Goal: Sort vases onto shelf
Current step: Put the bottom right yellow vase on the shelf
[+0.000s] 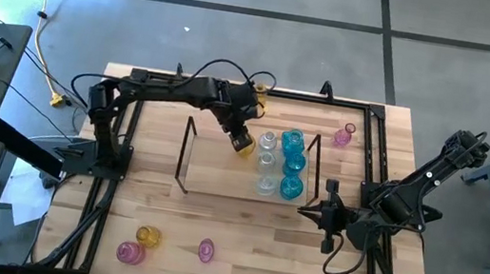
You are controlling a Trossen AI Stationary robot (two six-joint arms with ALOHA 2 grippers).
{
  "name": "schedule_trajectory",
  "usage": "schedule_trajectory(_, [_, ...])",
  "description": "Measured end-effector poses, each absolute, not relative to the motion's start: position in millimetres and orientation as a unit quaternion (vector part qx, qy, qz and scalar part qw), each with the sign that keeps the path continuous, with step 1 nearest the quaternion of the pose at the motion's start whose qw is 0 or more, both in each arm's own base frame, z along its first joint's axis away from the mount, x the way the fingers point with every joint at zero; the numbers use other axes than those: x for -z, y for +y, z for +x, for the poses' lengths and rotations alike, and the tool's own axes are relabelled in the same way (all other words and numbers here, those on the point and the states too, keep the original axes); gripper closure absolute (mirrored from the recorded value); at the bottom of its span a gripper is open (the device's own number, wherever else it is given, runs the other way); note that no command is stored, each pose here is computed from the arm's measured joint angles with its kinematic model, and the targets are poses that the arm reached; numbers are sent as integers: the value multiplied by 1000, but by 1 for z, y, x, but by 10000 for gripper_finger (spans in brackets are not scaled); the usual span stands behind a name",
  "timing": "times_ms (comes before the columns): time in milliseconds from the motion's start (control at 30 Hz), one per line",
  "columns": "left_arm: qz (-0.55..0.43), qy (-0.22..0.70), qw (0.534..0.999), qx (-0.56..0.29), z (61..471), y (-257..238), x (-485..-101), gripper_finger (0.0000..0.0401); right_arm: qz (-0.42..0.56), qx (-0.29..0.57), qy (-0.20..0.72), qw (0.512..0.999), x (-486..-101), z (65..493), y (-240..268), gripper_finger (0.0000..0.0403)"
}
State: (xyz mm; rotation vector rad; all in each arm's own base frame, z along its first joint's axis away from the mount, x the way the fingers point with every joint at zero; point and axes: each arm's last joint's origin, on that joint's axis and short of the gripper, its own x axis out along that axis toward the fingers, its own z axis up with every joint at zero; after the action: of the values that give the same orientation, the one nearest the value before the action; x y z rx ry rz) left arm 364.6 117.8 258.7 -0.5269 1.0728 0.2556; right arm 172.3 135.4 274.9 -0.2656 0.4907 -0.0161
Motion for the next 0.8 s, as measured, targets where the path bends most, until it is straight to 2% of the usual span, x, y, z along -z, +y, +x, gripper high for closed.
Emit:
schedule_trajectory(267, [-240,494,827,-122,366,119,-260,329,-131,8,242,961,-275,172,135,403])
schedule_trajectory(800, [-219,486,840,-106,361,117,-271,323,-130,4,243,961,-275,172,136,403])
